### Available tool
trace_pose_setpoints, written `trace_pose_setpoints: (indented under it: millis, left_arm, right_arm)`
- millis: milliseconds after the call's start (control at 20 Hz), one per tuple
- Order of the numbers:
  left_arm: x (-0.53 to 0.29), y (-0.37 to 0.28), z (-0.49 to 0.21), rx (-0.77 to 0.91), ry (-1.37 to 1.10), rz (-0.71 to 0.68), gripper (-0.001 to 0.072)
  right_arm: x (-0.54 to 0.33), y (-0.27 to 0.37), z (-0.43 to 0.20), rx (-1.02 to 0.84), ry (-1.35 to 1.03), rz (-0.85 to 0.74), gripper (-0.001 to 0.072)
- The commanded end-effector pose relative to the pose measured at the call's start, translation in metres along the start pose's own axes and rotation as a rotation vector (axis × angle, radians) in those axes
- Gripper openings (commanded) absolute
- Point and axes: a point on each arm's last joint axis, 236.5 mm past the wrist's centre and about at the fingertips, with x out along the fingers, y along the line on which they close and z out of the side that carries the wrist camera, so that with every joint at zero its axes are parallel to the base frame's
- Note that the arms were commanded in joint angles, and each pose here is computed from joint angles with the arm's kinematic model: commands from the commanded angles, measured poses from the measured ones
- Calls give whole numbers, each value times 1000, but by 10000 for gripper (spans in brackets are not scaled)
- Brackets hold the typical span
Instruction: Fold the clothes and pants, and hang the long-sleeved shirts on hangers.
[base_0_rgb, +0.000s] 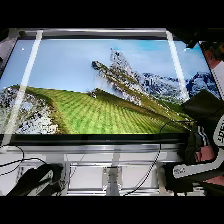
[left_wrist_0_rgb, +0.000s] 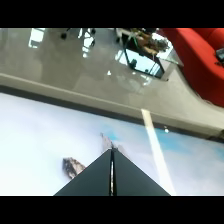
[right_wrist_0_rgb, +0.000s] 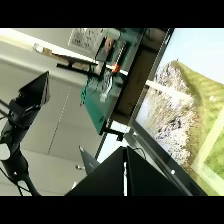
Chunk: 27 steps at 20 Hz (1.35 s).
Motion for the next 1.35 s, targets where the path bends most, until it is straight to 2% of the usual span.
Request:
trace_pose_setpoints:
  millis: [0,1300]
  left_arm:
    - [5,1,-6,1,36,3,17]
    - [5,2,-8,1,43,4,17]
  right_arm:
    - [27,8,-13,-20,52,9,34]
    - [29,10,-15,-22,59,12,34]
